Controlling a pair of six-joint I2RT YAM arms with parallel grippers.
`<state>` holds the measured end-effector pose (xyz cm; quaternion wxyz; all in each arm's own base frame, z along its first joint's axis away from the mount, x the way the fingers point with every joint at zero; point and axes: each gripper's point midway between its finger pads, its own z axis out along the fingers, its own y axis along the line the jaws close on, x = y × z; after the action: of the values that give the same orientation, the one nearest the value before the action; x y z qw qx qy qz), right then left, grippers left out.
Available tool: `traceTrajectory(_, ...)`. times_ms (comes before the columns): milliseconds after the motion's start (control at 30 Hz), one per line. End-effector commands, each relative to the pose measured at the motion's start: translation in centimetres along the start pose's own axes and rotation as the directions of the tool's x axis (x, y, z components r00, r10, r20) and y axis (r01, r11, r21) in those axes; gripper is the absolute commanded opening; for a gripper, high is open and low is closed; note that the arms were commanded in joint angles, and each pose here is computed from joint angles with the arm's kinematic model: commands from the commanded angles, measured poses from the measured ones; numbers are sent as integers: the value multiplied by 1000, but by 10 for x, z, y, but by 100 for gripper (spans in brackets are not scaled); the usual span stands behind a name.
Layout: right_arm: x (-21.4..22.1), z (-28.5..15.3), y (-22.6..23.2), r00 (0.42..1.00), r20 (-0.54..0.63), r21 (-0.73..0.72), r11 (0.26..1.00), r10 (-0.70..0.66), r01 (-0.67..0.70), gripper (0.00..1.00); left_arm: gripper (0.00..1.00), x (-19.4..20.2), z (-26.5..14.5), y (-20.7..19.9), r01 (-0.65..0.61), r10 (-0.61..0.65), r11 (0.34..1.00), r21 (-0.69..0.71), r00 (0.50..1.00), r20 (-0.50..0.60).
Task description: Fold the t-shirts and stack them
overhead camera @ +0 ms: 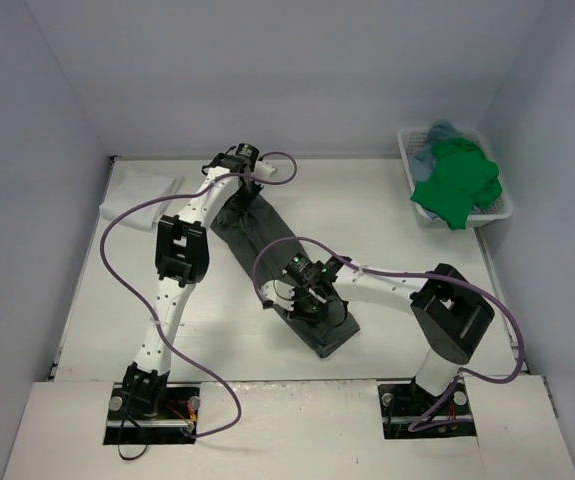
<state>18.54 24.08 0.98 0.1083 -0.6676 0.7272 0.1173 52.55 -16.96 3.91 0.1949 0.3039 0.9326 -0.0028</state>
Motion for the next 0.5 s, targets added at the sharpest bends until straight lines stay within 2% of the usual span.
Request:
traceTrajectory(0, -7, -2, 31, 1000, 2, -73, 997, 16, -16, 6, 0, -15, -3, 10, -28, 31, 998, -59, 998, 47)
traceTrajectory(100, -14, 4, 39, 1000, 2, -95, 995, -4, 4, 6, 0, -27, -8, -9, -35, 29, 998, 55, 994, 109)
traceTrajectory(133, -17, 5, 41, 1000, 6, -103, 995, -8, 9, 6, 0, -37, -11, -25, -38, 16, 989, 141, 987, 157)
traceTrajectory(233, -28, 7, 44, 1000, 17, -110, 994, -21, 23, 6, 0, -57, -18, -40, -23, -29, 976, 216, 972, 234)
traceTrajectory(333, -38, 8, 46, 999, 27, -115, 993, -31, 34, 7, 0, -75, -18, -43, -28, -37, 976, 217, 956, 290)
traceTrajectory(467, -44, 10, 48, 999, 33, -121, 992, -40, 44, 9, 0, -83, -5, -35, -31, -22, 985, 169, 952, 305)
